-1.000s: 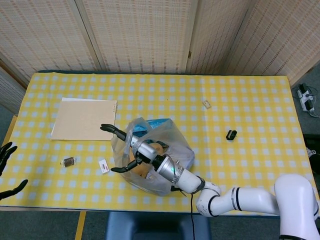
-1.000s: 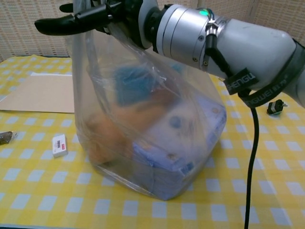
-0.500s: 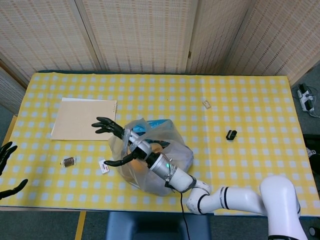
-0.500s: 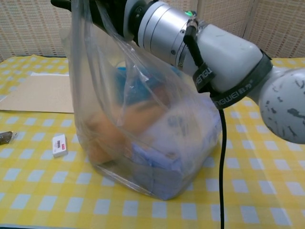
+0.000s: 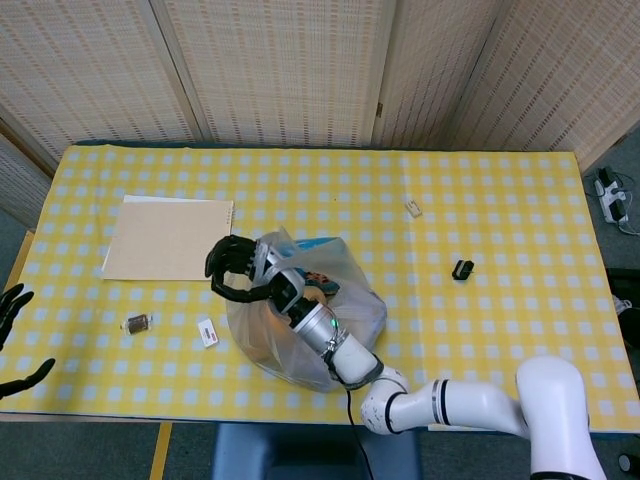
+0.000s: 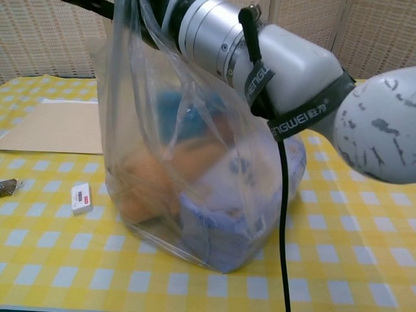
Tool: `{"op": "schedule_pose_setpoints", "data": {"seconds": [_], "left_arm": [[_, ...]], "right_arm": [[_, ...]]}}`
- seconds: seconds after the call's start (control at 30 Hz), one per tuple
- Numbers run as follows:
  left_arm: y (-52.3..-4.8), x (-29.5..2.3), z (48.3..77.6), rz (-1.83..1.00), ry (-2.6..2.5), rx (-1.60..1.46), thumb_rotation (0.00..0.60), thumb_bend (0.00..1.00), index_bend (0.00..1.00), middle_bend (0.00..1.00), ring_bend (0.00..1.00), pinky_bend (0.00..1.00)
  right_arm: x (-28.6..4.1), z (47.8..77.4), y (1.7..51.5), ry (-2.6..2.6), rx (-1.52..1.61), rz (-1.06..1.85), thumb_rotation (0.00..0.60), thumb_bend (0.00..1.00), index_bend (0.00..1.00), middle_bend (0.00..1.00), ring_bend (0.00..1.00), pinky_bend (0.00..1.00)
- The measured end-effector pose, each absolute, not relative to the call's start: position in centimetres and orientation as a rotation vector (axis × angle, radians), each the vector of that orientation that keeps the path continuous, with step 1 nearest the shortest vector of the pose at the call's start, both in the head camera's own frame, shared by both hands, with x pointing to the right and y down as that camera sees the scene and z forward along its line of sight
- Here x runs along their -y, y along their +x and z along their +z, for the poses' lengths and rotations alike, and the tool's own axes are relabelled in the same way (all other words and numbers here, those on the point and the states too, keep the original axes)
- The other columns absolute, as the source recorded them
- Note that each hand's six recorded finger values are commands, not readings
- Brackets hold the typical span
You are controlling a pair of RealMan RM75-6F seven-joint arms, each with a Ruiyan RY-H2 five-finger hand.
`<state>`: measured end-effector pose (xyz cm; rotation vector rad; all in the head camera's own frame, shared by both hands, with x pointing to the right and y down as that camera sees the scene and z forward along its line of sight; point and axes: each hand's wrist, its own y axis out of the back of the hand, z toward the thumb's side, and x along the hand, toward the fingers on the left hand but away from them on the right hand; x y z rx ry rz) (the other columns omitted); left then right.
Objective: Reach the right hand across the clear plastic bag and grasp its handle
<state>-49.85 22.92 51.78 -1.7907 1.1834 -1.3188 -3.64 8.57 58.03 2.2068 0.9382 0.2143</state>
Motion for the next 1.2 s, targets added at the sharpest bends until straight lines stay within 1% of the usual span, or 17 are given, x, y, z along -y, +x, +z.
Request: {"op": "schedule_pose_setpoints", "data": {"seconds": [0.07, 0.17, 0.27, 0.37, 0.47, 0.57, 0.8, 0.9, 1.0, 1.2], "left_arm": [[-49.8, -22.9, 51.8, -1.318, -1.793, -1.179, 0.600, 0.29, 0.00, 0.05, 0.04, 0.00], [-49.7, -23.0, 51.9, -1.318, -1.797, -1.173, 0.600, 0.29, 0.00, 0.05, 0.05, 0.00], [-49.6, -23.0, 52.0, -1.321, -1.797, -1.172, 0.600, 0.29, 0.00, 0.05, 0.05, 0.00], [-49.6, -22.9, 52.1, -1.327, -1.797, -1.166, 0.600, 0.29, 0.00, 0.05, 0.05, 0.00], [-49.4, -23.0, 52.4, -1.335, -1.799, -1.156, 0.600, 0.29, 0.00, 0.05, 0.05, 0.00], [-49.1, -23.0, 52.5, -1.336, -1.803, -1.142, 0.600, 0.29, 0.00, 0.05, 0.05, 0.00], [-48.9, -23.0, 53.1, -1.350, -1.811, -1.124, 0.600, 0.29, 0.00, 0.05, 0.05, 0.00], [-48.9, -22.9, 53.2, -1.359, -1.809, -1.122, 0.600, 0.29, 0.00, 0.05, 0.05, 0.00], [-48.7, -23.0, 53.1, -1.355, -1.806, -1.121, 0.600, 0.29, 0.00, 0.05, 0.05, 0.00], [-48.6, -23.2, 53.1, -1.357, -1.812, -1.113, 0.600, 0.29, 0.00, 0.05, 0.05, 0.00]], "right_arm": [[-8.3, 58.1, -3.4, 2.151, -0.966, 0.217, 0.600, 0.54, 0.73, 0.79, 0.85, 0.81], [-8.1, 58.1, -3.1, 2.050, -0.996, 0.216, 0.600, 0.55, 0.73, 0.80, 0.91, 0.87], [-8.0, 57.8, -2.8, 1.949, -0.994, 0.210, 0.600, 0.55, 0.71, 0.80, 0.91, 0.88], [-7.8, 56.5, -2.7, 1.906, -0.965, 0.216, 0.600, 0.55, 0.70, 0.79, 0.91, 0.88], [-7.2, 54.6, -2.6, 1.906, -0.944, 0.245, 0.600, 0.55, 0.70, 0.79, 0.91, 0.88], [-6.3, 52.0, -2.4, 1.931, -0.929, 0.293, 0.600, 0.55, 0.70, 0.78, 0.91, 0.88], [-4.0, 44.8, -2.0, 2.011, -0.925, 0.423, 0.600, 0.55, 0.70, 0.78, 0.91, 0.88], [-3.7, 42.5, -1.9, 2.030, -0.928, 0.444, 0.600, 0.55, 0.70, 0.78, 0.91, 0.88], [-3.5, 41.2, -1.9, 2.040, -0.936, 0.440, 0.600, 0.55, 0.70, 0.78, 0.91, 0.88], [-3.2, 40.8, -1.6, 2.042, -0.951, 0.431, 0.600, 0.55, 0.70, 0.78, 0.91, 0.88]]}}
